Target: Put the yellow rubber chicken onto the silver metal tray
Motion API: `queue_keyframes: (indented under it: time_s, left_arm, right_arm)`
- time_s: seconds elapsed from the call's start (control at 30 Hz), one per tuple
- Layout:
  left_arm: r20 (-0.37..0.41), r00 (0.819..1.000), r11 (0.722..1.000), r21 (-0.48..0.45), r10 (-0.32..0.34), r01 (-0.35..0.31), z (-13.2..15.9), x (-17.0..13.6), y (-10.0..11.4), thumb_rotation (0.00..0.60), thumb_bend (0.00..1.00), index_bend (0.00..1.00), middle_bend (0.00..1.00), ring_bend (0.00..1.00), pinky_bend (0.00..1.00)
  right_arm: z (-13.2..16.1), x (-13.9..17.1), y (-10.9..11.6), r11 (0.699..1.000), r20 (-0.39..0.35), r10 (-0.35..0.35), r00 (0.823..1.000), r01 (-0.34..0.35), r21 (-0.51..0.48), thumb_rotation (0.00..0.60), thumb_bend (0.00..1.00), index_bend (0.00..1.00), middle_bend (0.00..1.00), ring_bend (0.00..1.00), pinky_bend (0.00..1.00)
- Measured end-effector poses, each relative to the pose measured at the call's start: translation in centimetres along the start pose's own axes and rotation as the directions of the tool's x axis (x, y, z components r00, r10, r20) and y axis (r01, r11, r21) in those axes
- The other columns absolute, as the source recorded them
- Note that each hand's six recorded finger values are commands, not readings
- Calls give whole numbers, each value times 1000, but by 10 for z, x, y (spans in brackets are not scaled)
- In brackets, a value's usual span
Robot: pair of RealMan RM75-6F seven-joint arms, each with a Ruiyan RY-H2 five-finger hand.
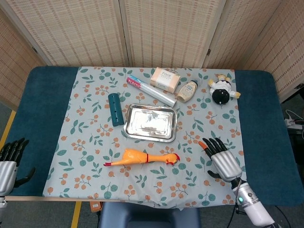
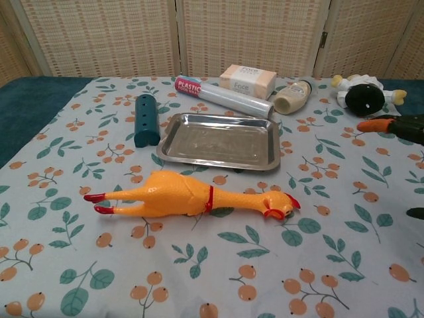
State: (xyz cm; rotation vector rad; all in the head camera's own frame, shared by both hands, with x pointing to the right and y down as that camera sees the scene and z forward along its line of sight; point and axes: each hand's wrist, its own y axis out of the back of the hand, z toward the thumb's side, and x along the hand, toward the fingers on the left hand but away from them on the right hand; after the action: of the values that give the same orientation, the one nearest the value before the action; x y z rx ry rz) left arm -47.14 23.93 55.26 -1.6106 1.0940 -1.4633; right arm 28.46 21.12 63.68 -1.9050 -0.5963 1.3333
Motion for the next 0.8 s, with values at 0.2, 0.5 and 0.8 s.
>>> queue_keyframes:
  time_s: [0.2, 0.5, 0.8]
  left_arm:
    - [-13, 1000, 1000, -3, 7, -7, -5, 0, 3, 600, 341, 0, 0, 0, 21]
    - [-28, 1000, 1000, -5, 1, -1, -9, 1, 3, 600, 346, 0, 0, 0, 22]
    - [-28, 1000, 1000, -17, -2, 2, -11, 1, 5, 600, 358, 0, 0, 0, 22]
  right_arm:
    - [47, -48, -12, 994, -74, 84, 994, -89, -61, 600, 130, 88, 0, 0, 0]
    - [111, -102, -27, 976, -159, 155, 975, -176, -125, 600, 132, 220, 0, 0, 0]
    - [143, -131, -38, 971, -165, 188, 968, -209, -118, 600, 179, 294, 0, 0, 0]
